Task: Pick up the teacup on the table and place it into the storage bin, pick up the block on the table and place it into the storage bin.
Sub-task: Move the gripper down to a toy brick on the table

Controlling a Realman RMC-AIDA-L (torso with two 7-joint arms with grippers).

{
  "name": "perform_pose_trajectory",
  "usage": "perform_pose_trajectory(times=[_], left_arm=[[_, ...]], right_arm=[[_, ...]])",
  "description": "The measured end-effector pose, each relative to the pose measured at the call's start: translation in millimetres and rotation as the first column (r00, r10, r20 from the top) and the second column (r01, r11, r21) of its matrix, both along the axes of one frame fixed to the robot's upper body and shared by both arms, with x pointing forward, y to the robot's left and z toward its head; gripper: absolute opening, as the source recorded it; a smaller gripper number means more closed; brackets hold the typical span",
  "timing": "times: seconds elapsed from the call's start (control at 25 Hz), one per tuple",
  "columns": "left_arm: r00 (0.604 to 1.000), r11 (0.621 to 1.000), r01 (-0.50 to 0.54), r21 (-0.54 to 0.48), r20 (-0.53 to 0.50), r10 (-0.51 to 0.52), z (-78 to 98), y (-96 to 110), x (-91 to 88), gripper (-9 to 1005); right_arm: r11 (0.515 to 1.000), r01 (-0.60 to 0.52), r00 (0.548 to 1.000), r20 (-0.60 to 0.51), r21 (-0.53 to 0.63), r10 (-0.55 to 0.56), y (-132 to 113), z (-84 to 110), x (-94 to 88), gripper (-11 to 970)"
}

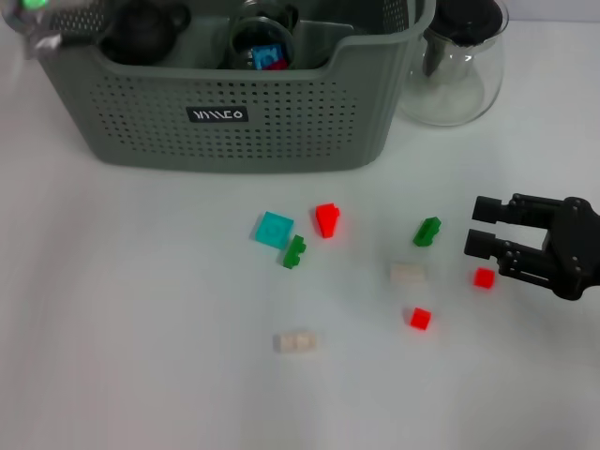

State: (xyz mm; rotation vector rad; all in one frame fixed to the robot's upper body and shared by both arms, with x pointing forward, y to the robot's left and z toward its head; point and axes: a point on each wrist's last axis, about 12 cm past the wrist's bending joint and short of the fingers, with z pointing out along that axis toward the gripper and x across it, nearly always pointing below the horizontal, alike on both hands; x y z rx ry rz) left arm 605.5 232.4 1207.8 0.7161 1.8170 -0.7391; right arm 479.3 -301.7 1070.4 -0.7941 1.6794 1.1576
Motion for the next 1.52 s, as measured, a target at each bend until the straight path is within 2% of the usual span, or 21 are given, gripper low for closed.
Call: perform_pose_trajectory(times=[0.08,0.16,0.24,0.32,0.44,0.6,0.72,0.76,0.88,1.0,1.24,1.52], left_arm=[[0.991,0.985,0.118,-0.126,0.081,-0.108,-8.7,18.2,-31.5,576],[0.975,0.959,0.194,-0.207,0.149,-0.165,-15.2,33.8,-55.9,583],[0.961,0.942,0.226,-0.247,0.213,-0.175,-27.6,55.3,-82.4,591],[0.955,0.95,0.226,-0.218,0.243,-0.171,-43.3,68.7,-100.5,598],[0.954,0.966,0.228,-0.12,0.226,-0.197,-84.0,79.2,-129.8,597],[0.951,0.955,0.289,-0.073,0.136,-0.277,-136.4,67.0,-153.4,595],[0.938,0.94,0.338,-0.041,0.093,-0.333,-166.7,49.7,-160.0,594],[0.935,0.938,0.346,-0.031,0.09,-0.342,-171.4,46.4,-160.7,594],[0.92,0.926,0.378,0.014,0.106,-0.378,-187.5,33.4,-164.2,506],[0.906,0.916,0.398,0.049,0.133,-0.401,-198.4,23.5,-168.7,419],[0.907,0.914,0.393,0.104,0.119,-0.404,-214.2,14.1,-172.4,426],[0.916,0.918,0.371,0.142,0.108,-0.387,-223.4,8.6,-171.0,437]], right_arm=[[1.0,0.001,1.0,-0.001,0.001,-0.001,0.5,-0.3,0.0,534],[1.0,0.0,1.0,-0.002,0.002,0.0,0.9,-0.2,0.2,534],[1.0,-0.004,1.0,-0.001,0.003,0.004,1.7,0.7,1.3,534],[1.0,-0.009,1.0,0.002,0.004,0.009,2.6,1.6,2.6,534],[1.0,-0.007,1.0,0.003,0.002,0.007,2.6,1.8,3.4,534],[1.0,-0.006,1.0,0.005,0.002,0.006,2.9,2.2,4.4,534],[1.0,-0.006,1.0,0.004,0.003,0.006,3.0,2.3,4.7,535],[1.0,-0.006,1.0,0.004,0.003,0.006,2.9,2.5,4.8,535],[1.0,-0.003,1.0,-0.004,0.004,0.003,2.0,2.9,5.3,535],[1.0,-0.001,1.0,-0.008,0.004,0.001,1.3,3.2,5.5,534],[1.0,-0.003,1.0,-0.01,0.003,0.003,1.8,2.7,5.2,534],[1.0,-0.002,1.0,-0.014,0.003,0.003,1.9,1.7,4.1,535]])
